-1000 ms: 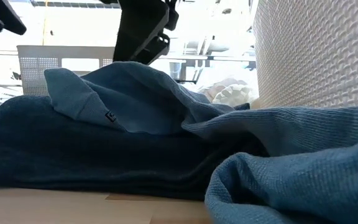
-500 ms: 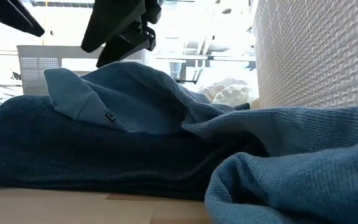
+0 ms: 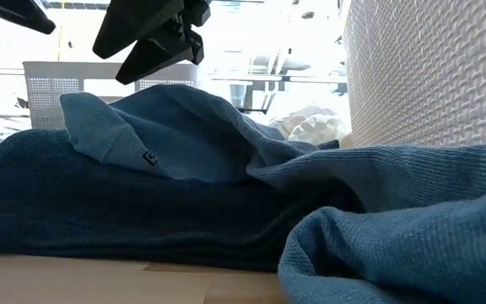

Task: Sort clothes
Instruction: Put the blue sock into the top white laundry bin

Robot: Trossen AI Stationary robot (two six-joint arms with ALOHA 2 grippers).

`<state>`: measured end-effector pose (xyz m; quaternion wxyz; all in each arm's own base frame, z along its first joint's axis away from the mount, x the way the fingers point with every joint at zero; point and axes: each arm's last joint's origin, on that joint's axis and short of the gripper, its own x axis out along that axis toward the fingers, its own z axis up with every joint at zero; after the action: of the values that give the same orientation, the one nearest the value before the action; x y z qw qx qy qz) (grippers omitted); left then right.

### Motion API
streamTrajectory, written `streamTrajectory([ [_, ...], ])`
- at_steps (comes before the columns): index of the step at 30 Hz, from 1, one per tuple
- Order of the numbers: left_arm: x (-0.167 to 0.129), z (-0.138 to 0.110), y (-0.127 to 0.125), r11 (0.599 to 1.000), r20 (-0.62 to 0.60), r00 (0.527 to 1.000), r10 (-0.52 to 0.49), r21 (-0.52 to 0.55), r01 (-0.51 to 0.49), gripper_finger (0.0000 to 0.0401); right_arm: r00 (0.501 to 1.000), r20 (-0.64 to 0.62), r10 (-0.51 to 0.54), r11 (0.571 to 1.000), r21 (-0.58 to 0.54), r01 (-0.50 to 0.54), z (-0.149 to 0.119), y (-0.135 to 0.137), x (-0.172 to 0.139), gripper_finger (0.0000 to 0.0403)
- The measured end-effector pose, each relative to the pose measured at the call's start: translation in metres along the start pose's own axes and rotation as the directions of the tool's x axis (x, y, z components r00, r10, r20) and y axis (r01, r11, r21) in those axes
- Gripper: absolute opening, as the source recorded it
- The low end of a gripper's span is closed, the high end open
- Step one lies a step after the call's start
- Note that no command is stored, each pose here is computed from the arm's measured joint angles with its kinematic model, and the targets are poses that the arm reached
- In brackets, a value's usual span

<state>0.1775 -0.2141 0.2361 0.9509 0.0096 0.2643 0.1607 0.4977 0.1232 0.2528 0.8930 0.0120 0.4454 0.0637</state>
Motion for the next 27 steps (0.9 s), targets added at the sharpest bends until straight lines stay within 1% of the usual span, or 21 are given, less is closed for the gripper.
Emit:
streamTrajectory([
  [5, -0.0008, -0.001, -0.0014, 0.999, -0.032, 0.999, -0.028, 0.021, 0.029, 0.0155, 1.0, -0.002, 0.0, 1.0, 0.0, 0.0, -0.0002, 0.0002, 0.0, 0.0243],
  [9, -0.0014, -0.0013, -0.0019, 0.999, -0.032, 0.999, -0.033, 0.021, 0.033, 0.0155, 1.0, -0.003, -0.001, 1.0, -0.001, 0.001, -0.0002, 0.0, 0.0, 0.0243],
  [12, 0.0004, 0.0002, -0.0013, 1.0, -0.025, 0.999, -0.024, 0.013, 0.025, 0.0155, 1.0, -0.002, 0.0, 1.0, -0.001, 0.0, -0.0002, 0.0, 0.0, 0.0243],
  [16, 0.0004, 0.0002, -0.0009, 0.999, -0.02, 1.0, -0.019, 0.034, 0.019, 0.0155, 1.0, -0.003, -0.001, 1.0, -0.001, 0.001, -0.0003, 0.0, 0.0, 0.0243],
  [22, 0.0024, 0.0021, -0.0001, 1.0, 0.0, 1.0, -0.002, 0.025, 0.002, 0.0155, 1.0, -0.002, -0.001, 1.0, -0.001, 0.001, -0.0002, 0.0, 0.0, 0.0243],
  [27, 0.0026, 0.002, 0.0003, 0.999, 0.002, 1.0, 0.003, 0.043, -0.003, 0.0155, 1.0, -0.003, -0.001, 1.0, -0.001, 0.001, -0.0003, 0.0, 0.0, 0.0243],
])
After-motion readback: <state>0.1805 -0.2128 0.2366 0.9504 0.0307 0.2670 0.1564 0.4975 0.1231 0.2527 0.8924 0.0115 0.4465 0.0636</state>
